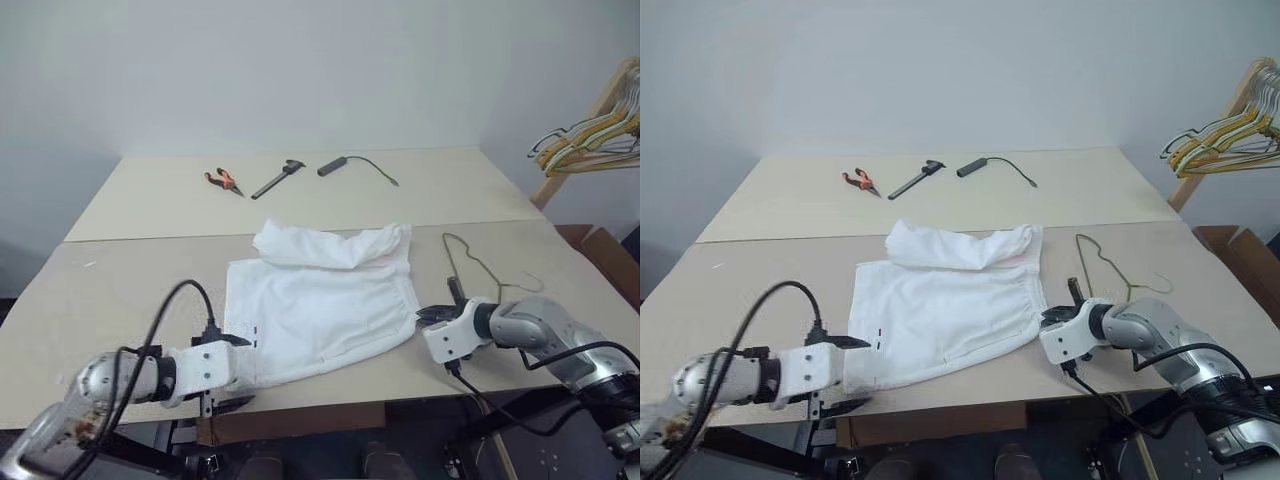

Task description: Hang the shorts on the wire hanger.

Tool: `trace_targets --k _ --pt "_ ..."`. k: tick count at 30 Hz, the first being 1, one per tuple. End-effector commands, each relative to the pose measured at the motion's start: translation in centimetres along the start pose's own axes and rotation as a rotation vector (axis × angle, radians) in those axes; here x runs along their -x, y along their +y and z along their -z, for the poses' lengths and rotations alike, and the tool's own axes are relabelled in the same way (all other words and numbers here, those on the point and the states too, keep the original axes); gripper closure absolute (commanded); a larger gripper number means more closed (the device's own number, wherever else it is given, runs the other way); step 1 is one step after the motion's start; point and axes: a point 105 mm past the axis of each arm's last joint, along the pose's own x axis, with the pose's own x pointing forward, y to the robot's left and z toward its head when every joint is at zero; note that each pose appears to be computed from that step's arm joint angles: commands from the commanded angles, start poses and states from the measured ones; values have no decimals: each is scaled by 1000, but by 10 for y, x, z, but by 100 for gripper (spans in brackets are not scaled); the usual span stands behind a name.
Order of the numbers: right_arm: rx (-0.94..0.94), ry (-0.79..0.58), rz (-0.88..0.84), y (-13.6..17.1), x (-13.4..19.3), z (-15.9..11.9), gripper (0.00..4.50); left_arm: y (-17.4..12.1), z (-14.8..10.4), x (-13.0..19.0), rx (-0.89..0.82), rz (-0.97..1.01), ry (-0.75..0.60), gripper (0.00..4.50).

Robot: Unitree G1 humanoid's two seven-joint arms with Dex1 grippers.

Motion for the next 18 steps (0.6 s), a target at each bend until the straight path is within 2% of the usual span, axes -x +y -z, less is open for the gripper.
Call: trace_targets --k 1,5,8,18 --pt "7 -9 59 -16 9 -3 449 5 9 -4 -97 -6 84 0" --pt "0 -17 69 -18 11 -5 449 14 24 -8 -134 -29 178 0" --pt "-1 -16 68 -18 13 -5 450 19 29 -8 -142 -47 205 53" --pt "5 -9 74 -20 17 -4 450 32 36 3 -143 -77 222 379"
